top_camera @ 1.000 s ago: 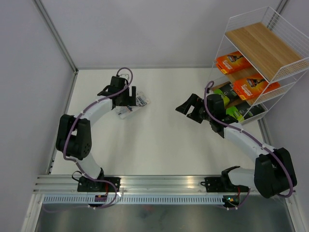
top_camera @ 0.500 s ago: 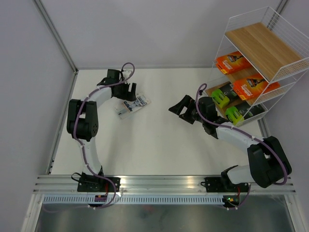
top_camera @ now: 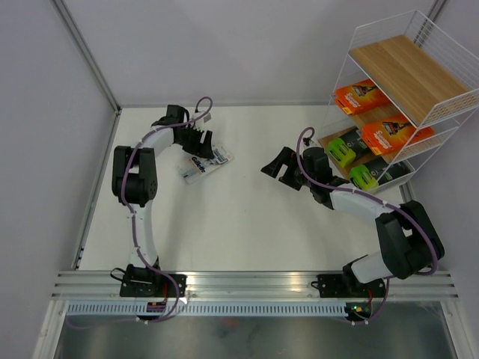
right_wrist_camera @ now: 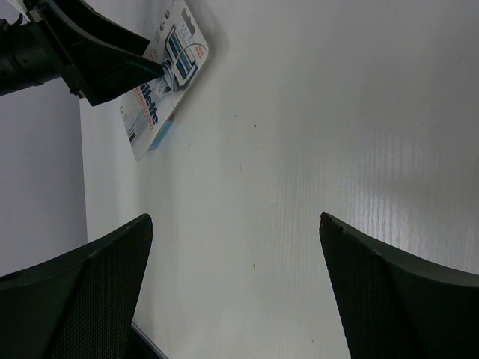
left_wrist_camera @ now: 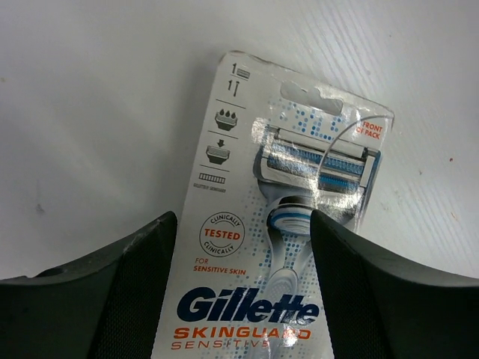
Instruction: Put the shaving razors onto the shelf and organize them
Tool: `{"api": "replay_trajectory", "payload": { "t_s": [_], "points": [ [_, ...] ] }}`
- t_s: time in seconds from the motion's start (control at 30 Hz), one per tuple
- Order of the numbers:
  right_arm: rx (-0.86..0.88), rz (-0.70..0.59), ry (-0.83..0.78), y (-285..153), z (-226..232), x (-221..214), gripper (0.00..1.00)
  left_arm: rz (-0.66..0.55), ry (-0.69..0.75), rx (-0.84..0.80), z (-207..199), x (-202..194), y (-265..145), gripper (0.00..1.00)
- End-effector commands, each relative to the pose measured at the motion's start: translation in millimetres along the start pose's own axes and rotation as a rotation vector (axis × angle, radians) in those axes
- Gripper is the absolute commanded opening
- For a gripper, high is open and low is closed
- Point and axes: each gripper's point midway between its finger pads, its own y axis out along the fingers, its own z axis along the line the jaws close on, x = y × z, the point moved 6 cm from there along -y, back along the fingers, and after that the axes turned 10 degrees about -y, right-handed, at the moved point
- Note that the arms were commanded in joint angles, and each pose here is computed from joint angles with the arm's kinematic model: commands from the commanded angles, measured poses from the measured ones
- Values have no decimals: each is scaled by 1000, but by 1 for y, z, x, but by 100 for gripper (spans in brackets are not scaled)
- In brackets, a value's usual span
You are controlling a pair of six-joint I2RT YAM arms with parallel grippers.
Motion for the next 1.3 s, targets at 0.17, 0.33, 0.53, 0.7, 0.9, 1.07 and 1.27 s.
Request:
{"api": "replay_trajectory", "payload": {
  "t_s": [0.17,0.33,0.53,0.7,0.9,1.07,1.27],
  "points": [
    [8,-33,-31,6,9,15,98,99,-11,-127,3,-4,5,72],
    [9,-29,-31,9,11,17,98,117,-51,-204,-3,-4,8,40],
    [10,-28,-32,9,12,18,98,122,-47,-229,-5,-6,6,2],
    [8,-27,-30,6,11,17,98,74,-29,-227,-16,10,-12,2],
    [-23,-23,-19,0,10,16,98,-70,58,-99,-43,40,-60,2],
    [-92,-31,-8,-14,-1,9,98,-76,157,82,-71,25,-69,2],
    [-151,-52,2,-36,-11,2,98,-98,165,277,-108,1,-65,2]
  ]
}}
